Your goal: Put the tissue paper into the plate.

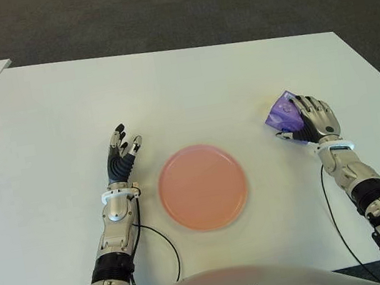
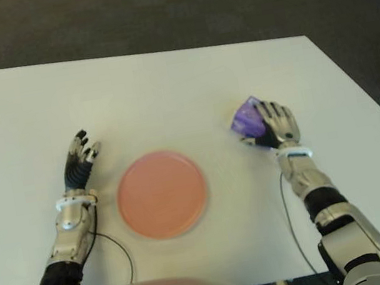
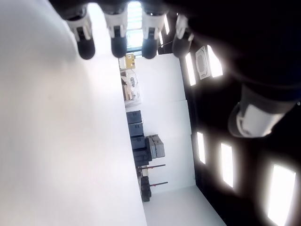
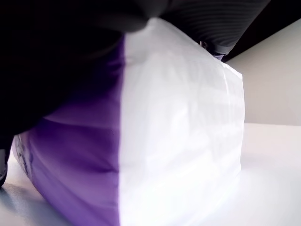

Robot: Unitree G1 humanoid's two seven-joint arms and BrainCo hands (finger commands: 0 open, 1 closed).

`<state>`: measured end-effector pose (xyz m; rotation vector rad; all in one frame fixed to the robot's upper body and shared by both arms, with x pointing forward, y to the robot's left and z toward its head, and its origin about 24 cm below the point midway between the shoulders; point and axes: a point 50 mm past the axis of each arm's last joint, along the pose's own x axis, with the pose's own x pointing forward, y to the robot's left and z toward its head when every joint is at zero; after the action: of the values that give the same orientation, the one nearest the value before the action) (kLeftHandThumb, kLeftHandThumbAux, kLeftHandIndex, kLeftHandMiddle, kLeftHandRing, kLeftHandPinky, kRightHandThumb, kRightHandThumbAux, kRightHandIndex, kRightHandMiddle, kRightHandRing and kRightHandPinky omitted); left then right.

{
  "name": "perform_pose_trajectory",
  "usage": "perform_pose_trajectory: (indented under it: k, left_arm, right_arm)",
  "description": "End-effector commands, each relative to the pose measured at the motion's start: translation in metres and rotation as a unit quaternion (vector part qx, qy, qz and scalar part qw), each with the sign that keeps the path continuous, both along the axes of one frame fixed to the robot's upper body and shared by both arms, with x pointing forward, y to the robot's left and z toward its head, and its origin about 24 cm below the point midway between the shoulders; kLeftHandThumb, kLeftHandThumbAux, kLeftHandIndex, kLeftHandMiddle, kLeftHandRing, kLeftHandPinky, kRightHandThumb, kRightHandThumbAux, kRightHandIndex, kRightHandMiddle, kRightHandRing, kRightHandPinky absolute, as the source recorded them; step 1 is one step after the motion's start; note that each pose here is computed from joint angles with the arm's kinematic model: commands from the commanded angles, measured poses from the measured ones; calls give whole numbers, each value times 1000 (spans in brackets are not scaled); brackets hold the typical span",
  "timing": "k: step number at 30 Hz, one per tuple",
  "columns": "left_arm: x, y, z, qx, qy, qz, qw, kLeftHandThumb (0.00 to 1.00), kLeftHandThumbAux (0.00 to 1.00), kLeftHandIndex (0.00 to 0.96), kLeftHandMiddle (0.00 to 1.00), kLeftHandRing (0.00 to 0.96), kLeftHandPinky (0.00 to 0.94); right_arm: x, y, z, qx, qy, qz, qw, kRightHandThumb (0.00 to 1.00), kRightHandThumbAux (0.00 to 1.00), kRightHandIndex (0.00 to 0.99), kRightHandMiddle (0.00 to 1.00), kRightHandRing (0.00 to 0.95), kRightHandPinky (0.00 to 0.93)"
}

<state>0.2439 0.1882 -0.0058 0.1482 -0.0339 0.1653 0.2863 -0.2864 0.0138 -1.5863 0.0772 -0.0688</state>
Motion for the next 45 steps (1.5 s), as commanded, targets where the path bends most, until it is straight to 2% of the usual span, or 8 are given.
perform_pose_trajectory:
  k: [1, 27, 31, 33, 34, 36, 39, 45]
  left_arm:
    - [-4, 2, -2, 10, 3, -1, 1000, 0, 512, 0, 0, 0, 0]
    - [-7, 5, -3, 8, 1, 1, 1000, 0, 511, 0, 0, 0, 0]
    - [-7, 4, -3, 9, 0, 2, 1000, 0, 513, 0, 0, 0, 0]
    - [-7, 4, -3, 10, 0, 2, 1000, 0, 514, 0, 0, 0, 0]
    - [-7, 4, -3, 10, 1, 1, 1000, 0, 515, 0, 0, 0, 0]
    - [-8, 5, -3, 9, 0, 1, 1000, 0, 515, 0, 0, 0, 0]
    - [-8, 5, -3, 8, -1, 0, 1000, 0, 514, 0, 0, 0, 0]
    - [-9, 6, -3, 6, -1, 1, 1000, 0, 506, 0, 0, 0, 0]
  right_arm:
    - [-32, 13, -50, 2, 115, 16, 993, 78, 469, 0, 0, 0, 0]
    - [-41, 14, -59, 8, 113, 7, 994, 94, 482, 0, 0, 0, 6]
    - [-43, 14, -64, 31, 86, -11, 996, 331, 527, 103, 180, 202, 268]
    - [-41, 15, -63, 42, 70, -16, 997, 446, 520, 215, 321, 353, 416]
    - [-40, 16, -63, 46, 64, -19, 997, 543, 586, 291, 412, 441, 508]
    - [-34, 32, -61, 59, 40, -12, 997, 675, 632, 353, 469, 537, 598]
    - [-32, 44, -56, 65, 16, -1, 998, 793, 659, 397, 498, 626, 669]
    - [-35, 41, -57, 66, 24, -5, 998, 844, 673, 411, 512, 698, 731]
